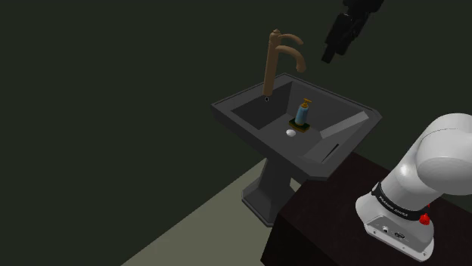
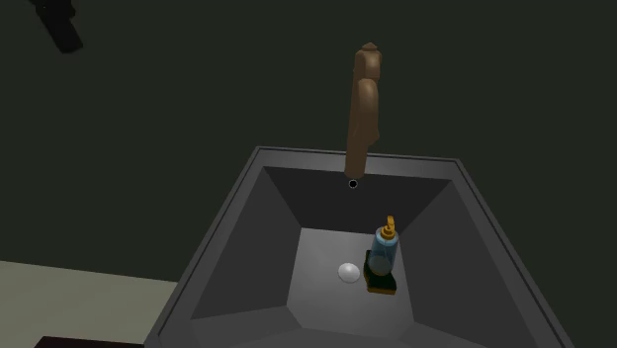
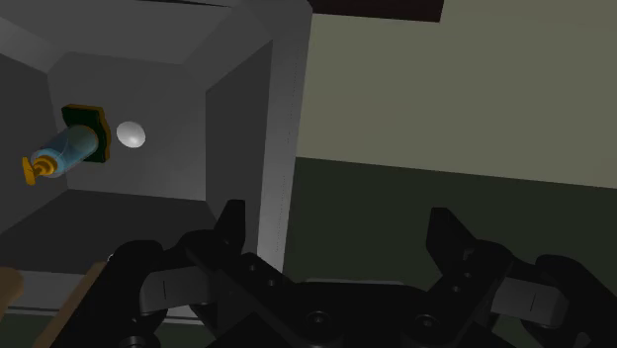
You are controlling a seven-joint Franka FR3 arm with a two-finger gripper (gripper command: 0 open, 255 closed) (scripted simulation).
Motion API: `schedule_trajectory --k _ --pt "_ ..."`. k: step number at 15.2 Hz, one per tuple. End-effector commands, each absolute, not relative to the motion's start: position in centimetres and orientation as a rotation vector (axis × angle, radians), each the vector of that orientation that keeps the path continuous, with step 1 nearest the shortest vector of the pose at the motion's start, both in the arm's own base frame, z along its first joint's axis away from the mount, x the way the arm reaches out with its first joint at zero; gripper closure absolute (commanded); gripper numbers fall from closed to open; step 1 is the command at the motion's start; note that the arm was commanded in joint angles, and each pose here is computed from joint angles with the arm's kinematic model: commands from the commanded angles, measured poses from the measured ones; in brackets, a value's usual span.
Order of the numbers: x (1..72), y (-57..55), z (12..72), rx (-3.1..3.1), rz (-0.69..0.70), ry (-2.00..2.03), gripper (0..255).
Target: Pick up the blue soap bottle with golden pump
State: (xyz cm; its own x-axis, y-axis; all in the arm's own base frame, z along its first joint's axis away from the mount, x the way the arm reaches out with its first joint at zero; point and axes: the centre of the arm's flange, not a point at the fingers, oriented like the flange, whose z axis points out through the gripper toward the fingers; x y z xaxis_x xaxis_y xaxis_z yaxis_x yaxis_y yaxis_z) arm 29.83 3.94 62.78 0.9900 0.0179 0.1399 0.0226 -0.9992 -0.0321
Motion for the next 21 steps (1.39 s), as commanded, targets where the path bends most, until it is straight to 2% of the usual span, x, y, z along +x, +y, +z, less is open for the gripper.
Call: schedule_trajectory --k 1,21 --pt "29.8 3.9 62.8 -3.1 -0.217 -0.032 0" --pt "38.3 -15.6 46.8 -3.087 -0.2 -0.063 0"
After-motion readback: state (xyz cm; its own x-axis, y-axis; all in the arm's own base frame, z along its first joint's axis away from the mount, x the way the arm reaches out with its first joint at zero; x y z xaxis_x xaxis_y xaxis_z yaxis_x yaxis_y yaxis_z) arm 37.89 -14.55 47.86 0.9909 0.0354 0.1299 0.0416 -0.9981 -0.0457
